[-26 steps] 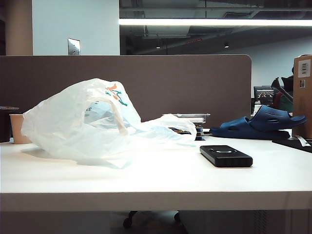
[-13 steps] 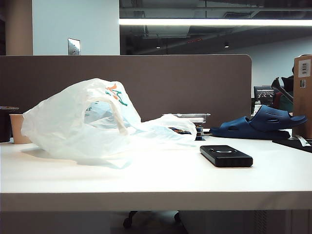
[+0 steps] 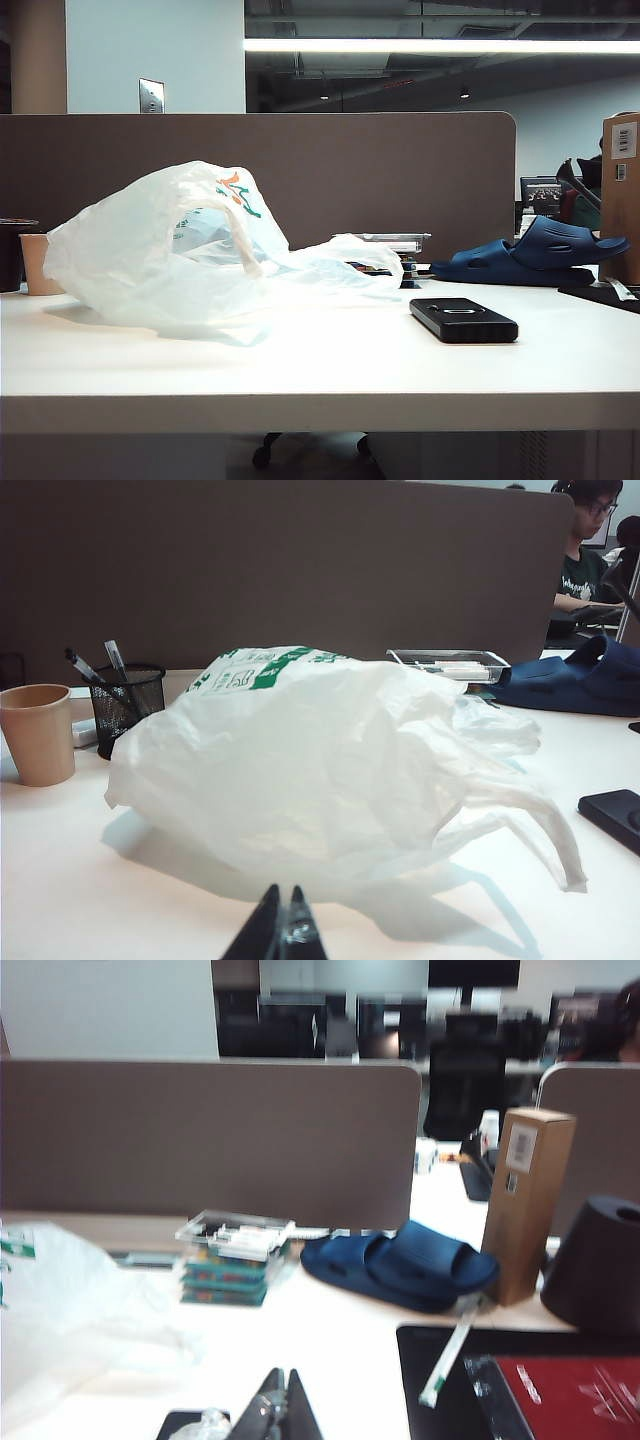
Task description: Put the power bank into the bag.
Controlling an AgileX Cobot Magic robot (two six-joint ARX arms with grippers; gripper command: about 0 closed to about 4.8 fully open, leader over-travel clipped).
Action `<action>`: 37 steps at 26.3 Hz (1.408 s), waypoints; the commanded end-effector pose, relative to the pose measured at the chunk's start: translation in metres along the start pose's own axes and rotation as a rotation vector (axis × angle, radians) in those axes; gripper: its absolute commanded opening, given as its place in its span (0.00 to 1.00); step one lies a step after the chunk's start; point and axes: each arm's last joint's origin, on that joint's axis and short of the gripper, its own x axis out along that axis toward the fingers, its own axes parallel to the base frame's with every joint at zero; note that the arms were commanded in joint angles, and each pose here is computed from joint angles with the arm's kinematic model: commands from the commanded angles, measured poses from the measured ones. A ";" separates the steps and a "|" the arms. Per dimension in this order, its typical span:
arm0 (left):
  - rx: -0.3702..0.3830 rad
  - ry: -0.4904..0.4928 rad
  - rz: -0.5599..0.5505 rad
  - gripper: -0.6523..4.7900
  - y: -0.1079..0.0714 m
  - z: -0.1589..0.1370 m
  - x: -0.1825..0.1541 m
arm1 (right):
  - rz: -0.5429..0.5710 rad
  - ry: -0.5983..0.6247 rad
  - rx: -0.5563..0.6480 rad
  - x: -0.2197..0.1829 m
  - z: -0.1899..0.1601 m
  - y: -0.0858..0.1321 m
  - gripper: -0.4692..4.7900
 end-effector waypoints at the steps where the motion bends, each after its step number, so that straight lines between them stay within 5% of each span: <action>1: 0.000 -0.010 -0.004 0.11 0.000 0.002 0.000 | -0.003 0.127 0.030 0.010 0.026 0.000 0.08; 13: 0.000 -0.011 -0.004 0.11 0.000 0.002 0.000 | 0.133 0.492 0.141 0.099 0.088 0.014 0.08; 20: 0.000 -0.011 -0.004 0.11 0.000 0.002 0.000 | 0.222 0.712 0.146 0.163 0.057 0.047 0.19; 28: 0.001 -0.012 -0.011 0.11 0.000 0.002 0.000 | 0.240 0.900 0.145 0.211 0.012 0.072 0.20; 37: 0.016 -0.053 -0.087 0.11 -0.003 0.008 -0.001 | 0.226 1.038 0.158 0.241 -0.027 0.082 0.81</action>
